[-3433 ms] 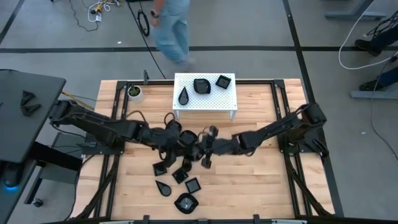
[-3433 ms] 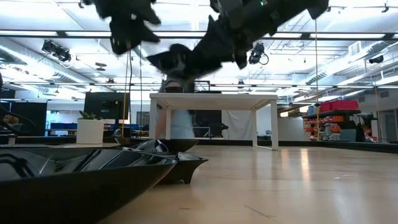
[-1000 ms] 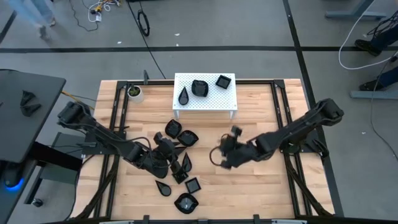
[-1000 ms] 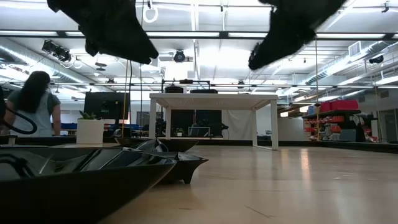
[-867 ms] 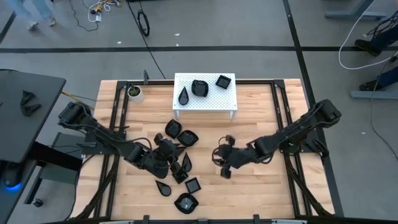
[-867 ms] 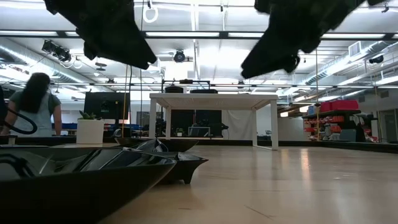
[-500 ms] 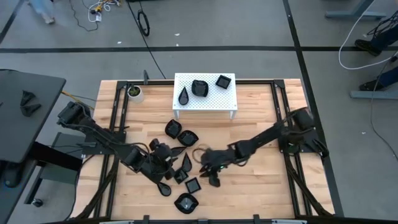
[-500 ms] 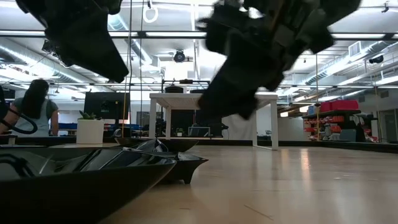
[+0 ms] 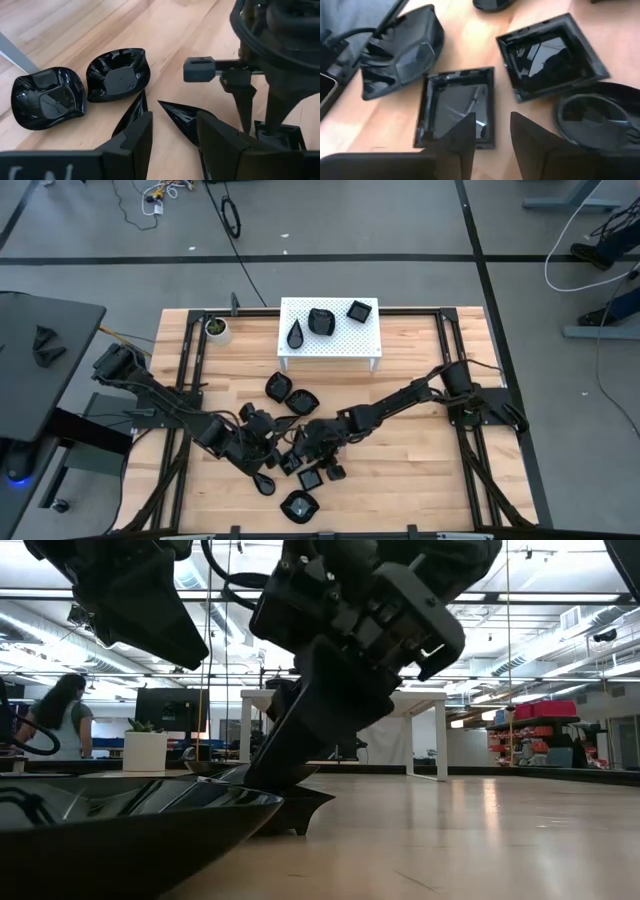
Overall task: Pick & Place Mini shaped plates
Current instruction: Stack the black square plate on top of the other black square plate on the shelf
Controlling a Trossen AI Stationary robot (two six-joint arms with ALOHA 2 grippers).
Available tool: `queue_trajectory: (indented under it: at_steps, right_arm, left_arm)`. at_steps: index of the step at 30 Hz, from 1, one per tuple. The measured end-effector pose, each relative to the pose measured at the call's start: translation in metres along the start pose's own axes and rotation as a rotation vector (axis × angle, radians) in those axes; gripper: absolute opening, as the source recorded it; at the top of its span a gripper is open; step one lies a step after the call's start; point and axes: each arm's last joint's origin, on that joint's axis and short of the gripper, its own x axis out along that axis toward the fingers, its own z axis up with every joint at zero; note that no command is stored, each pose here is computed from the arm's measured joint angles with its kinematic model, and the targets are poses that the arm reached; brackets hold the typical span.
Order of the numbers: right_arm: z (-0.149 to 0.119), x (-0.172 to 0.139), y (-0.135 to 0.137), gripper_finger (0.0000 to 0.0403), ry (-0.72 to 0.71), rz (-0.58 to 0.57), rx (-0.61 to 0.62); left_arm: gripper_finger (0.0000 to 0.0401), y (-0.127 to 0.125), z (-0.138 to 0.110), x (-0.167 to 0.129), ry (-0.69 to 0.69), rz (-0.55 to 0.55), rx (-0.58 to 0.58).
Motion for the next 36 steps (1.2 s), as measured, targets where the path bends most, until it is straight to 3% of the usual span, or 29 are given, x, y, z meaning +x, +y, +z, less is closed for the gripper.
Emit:
queue_trajectory:
  at_steps: [7,17,26,31,36]
  right_arm:
    - [-0.003,0.0,-0.001,0.009,0.009,0.002,0.003]
    - [-0.005,0.0,-0.001,0.0077,0.025,0.009,0.009]
    - [-0.005,-0.004,0.0,0.0007,0.049,0.009,0.006]
    - [0.007,-0.033,0.007,0.0004,0.078,0.0,0.034]
    - [0.024,-0.092,0.021,0.0002,0.111,-0.025,0.017]
  left_arm:
    - [0.0158,0.0,0.001,0.0,-0.014,0.008,-0.003]
    - [0.0158,0.0,0.001,0.0,-0.015,0.007,-0.004]
    - [0.0158,0.0,0.0,0.0,-0.015,0.007,-0.004]
    - [0.0158,0.0,0.0,0.0,-0.015,0.007,-0.004]
    - [0.0158,0.0,0.0,0.0,-0.015,0.008,-0.004]
